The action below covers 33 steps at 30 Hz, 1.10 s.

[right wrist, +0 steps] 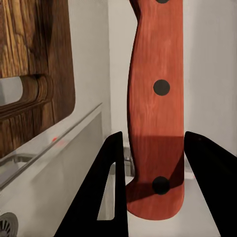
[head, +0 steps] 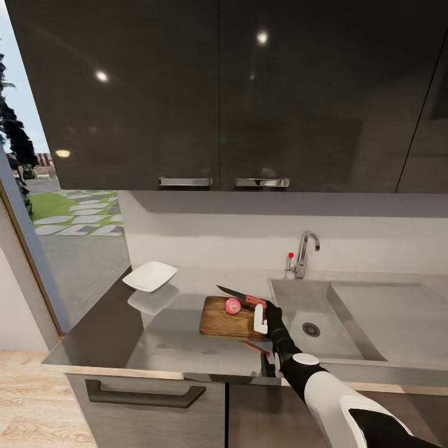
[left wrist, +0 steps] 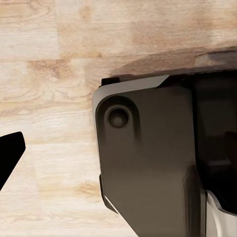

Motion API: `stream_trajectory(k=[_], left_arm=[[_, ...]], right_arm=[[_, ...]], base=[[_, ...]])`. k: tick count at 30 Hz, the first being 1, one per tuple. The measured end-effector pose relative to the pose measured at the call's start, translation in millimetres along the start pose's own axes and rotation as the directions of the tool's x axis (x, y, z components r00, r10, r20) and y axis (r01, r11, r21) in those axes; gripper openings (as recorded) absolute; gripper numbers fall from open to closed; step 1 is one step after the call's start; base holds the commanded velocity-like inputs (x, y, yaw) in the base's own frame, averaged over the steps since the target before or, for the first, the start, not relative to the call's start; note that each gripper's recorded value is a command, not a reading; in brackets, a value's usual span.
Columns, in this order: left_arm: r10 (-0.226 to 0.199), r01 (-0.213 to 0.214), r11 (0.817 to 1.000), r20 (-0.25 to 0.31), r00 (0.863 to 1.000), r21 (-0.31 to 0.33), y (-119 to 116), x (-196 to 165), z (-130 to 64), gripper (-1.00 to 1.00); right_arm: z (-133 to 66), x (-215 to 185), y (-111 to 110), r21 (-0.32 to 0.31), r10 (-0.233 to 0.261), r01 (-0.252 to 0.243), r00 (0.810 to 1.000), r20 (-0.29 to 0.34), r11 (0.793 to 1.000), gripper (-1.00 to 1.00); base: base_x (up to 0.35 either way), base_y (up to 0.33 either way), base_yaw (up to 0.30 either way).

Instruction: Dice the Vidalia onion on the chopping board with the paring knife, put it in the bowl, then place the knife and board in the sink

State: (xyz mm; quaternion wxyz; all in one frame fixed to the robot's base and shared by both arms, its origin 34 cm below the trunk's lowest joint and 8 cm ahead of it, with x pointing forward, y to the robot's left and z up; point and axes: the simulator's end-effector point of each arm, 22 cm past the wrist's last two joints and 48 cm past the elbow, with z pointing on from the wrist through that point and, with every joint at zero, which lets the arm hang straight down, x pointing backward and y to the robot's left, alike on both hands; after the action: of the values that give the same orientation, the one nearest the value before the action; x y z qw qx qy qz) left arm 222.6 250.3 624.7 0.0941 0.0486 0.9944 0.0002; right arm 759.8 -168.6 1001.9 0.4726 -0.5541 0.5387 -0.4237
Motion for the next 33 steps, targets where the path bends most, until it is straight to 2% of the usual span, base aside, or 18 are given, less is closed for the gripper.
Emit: stream_trajectory(k=[9,33], left_arm=[[0.000,0.000,1.000,0.000,1.000,0.000,0,0,0.0,1.00],[0.000,0.000,1.000,0.000,1.000,0.000,0,0,0.0,1.00]], right_arm=[[-0.4,0,2,-0.007,0.000,0.001,1.000,0.002,1.000,-1.00],[-2.2,1,12,-0.030,-0.005,0.005,1.000,0.006,1.000,-1.00]], base=[[0.094,0.053,0.000],[0.003,0.002,0.000]])
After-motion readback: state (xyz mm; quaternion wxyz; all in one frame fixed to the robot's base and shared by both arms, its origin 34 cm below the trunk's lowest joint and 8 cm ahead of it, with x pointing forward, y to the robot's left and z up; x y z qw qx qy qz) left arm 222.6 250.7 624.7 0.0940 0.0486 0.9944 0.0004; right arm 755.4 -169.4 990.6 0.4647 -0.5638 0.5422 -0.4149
